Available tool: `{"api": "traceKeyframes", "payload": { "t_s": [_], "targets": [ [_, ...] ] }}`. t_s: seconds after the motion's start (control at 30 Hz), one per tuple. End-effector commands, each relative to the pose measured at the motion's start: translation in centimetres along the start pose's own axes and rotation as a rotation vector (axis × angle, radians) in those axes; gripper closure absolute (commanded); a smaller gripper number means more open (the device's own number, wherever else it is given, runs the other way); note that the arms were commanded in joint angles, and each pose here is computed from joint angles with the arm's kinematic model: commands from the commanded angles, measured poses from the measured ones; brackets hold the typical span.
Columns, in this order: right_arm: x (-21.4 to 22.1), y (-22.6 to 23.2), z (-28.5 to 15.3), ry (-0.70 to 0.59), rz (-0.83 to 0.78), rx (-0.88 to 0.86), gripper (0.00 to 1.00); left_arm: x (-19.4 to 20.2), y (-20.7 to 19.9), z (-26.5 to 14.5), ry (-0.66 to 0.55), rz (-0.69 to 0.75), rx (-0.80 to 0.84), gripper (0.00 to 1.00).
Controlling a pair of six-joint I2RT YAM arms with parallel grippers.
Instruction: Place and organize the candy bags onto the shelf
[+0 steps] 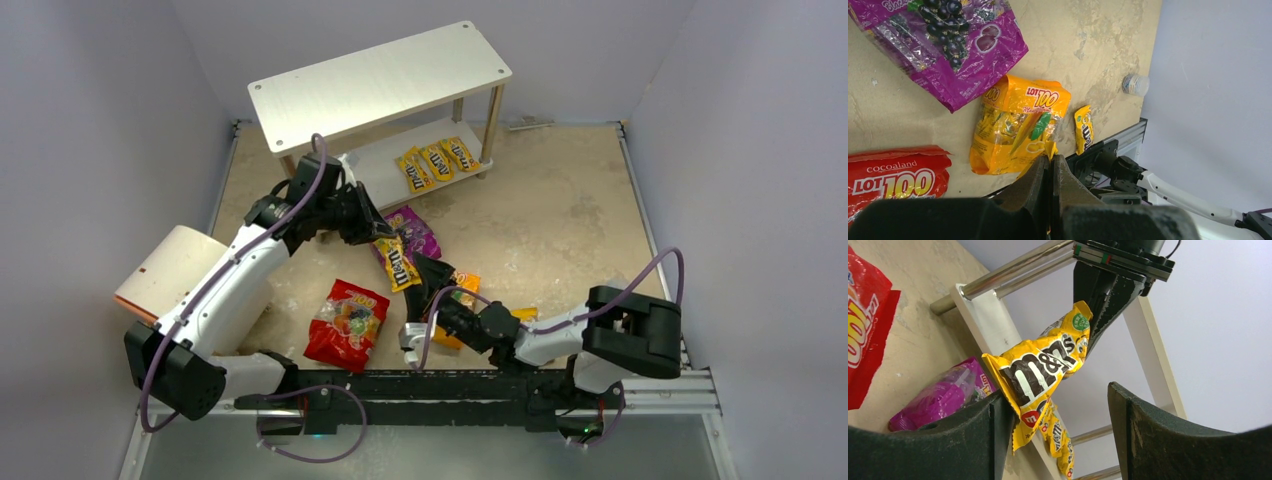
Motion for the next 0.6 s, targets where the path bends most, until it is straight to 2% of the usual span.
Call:
{"api": "traceKeyframes", "payload": {
  "t_s": [0.0,0.27,0.47,0.57],
  "targets": [
    [-4.43,-7.34,-0.55,-0.216,0.102,0.326,0.31,-0.21,0.00,0.17,-0.009,-0.017,0.003,1.00],
    [-4.62,-7.32,-0.67,-0.233,0.105,0.328,0.34,0.14,0.23,0.61,0.009,-0.024,0.008,1.00],
    [-4.51,-7.14,-0.77,-0.232,0.106,0.322,0.64,0.20,0.28,0.76,0.012,-0.026,0.011,1.00],
    [-4.37,-6.97,-0.76,-0.224,0.112,0.316,0.70,0.20,0.27,0.81,0.013,-0.026,0.012,1.00]
  ]
}}
Point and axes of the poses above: each gripper's point midway between its finger pads, its own z axis out along the fingers, its own y axis along the line the jaws close on, x = y × z, the point moved 2 cm from there along -z, back along the fingers, and after that the axes turned 8 degrees about z, right-handed, at the moved point
